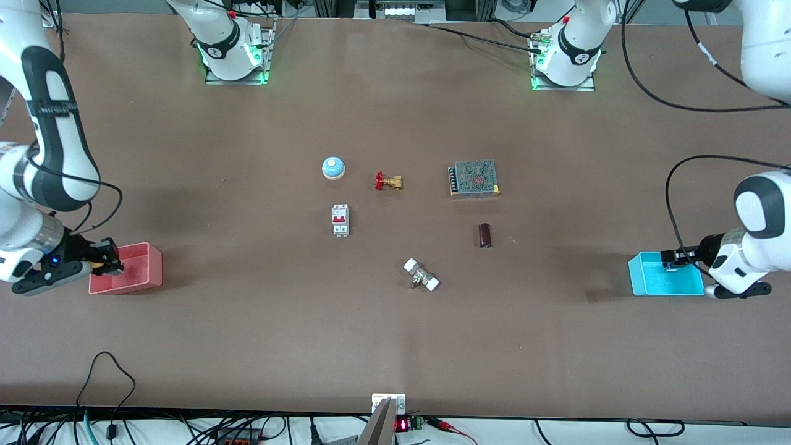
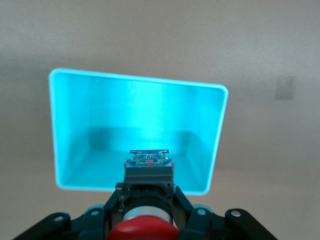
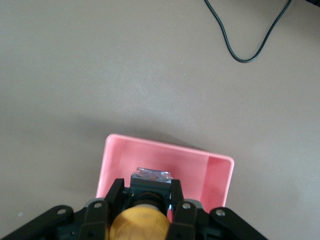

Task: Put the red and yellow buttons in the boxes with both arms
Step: 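Carry the yellow button to the pink box while the left gripper carries red to cyan, then lower the yellow button into the pink box while the left gripper lowers red into cyan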

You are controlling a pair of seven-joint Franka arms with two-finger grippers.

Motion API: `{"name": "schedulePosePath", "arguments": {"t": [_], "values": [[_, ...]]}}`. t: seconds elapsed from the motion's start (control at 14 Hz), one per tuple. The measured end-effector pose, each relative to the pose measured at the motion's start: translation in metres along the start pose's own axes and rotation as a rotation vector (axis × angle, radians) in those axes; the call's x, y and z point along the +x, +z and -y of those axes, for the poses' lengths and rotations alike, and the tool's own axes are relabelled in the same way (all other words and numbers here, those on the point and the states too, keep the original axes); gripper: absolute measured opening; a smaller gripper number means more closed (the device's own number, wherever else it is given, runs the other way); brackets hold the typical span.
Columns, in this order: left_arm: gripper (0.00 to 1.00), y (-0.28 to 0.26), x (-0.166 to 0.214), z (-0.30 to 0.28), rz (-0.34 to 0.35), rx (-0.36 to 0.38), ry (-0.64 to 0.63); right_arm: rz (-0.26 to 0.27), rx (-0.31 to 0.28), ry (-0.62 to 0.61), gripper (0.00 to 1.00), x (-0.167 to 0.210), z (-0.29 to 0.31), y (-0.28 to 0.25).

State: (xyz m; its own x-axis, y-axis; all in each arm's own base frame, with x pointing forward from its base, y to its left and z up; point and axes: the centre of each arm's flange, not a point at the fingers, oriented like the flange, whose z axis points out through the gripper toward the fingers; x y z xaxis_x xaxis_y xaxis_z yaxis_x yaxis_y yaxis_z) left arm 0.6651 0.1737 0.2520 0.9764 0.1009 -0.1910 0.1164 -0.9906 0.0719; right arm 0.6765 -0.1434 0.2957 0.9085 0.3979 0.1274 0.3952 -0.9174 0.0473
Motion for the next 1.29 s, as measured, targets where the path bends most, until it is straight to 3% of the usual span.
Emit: {"name": "schedulePosePath", "arguments": {"t": [0.29, 0.86, 1.0, 1.29], "values": [[0.42, 0.021, 0.011, 0.003, -0.005, 0.002, 0.008, -0.025, -0.017, 0.009, 0.42, -0.003, -0.006, 0.033], [0.42, 0.059, 0.020, 0.015, -0.035, 0.009, 0.027, -0.003, -0.001, 0.032, 0.42, -0.019, -0.014, 0.077], [0.56, 0.063, 0.021, 0.019, -0.035, 0.008, 0.028, 0.000, 0.002, 0.033, 0.42, -0.019, -0.013, 0.080], [0.95, 0.038, 0.027, 0.016, -0.082, 0.015, 0.035, 0.001, 0.003, 0.033, 0.43, -0.020, -0.013, 0.081]]}}
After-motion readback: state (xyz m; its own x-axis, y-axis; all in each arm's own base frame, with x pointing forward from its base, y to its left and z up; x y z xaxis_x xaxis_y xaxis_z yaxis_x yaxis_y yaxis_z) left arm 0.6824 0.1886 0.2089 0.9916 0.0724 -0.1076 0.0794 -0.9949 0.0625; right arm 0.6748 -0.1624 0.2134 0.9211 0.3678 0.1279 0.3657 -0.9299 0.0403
